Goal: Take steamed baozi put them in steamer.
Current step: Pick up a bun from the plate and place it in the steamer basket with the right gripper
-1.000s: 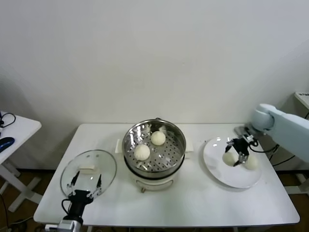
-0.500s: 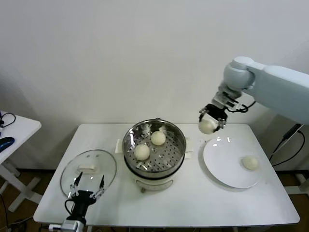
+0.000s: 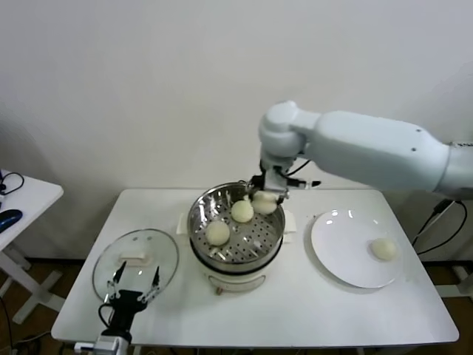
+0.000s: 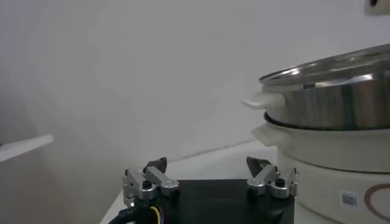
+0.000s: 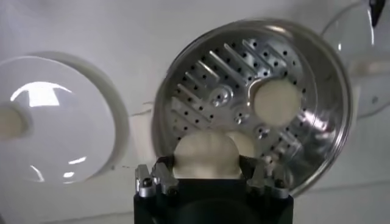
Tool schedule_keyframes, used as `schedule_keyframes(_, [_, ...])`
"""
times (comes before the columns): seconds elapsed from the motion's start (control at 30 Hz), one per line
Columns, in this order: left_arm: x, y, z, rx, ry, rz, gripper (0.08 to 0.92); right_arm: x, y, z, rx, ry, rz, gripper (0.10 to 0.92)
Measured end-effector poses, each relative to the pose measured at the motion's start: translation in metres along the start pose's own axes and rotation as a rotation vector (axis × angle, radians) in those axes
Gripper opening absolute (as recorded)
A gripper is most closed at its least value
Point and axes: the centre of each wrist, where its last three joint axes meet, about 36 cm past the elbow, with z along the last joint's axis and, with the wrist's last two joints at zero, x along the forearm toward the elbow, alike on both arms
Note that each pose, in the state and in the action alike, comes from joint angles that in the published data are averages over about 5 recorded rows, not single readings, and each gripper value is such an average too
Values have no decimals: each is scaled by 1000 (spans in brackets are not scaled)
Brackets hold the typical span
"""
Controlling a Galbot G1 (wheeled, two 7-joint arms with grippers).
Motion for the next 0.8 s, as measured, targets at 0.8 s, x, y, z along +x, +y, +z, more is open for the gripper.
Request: schedule_keyframes(0.8, [3,4,7,-5,19,-6,823,-71,-47,-71,241,-83,-7,704])
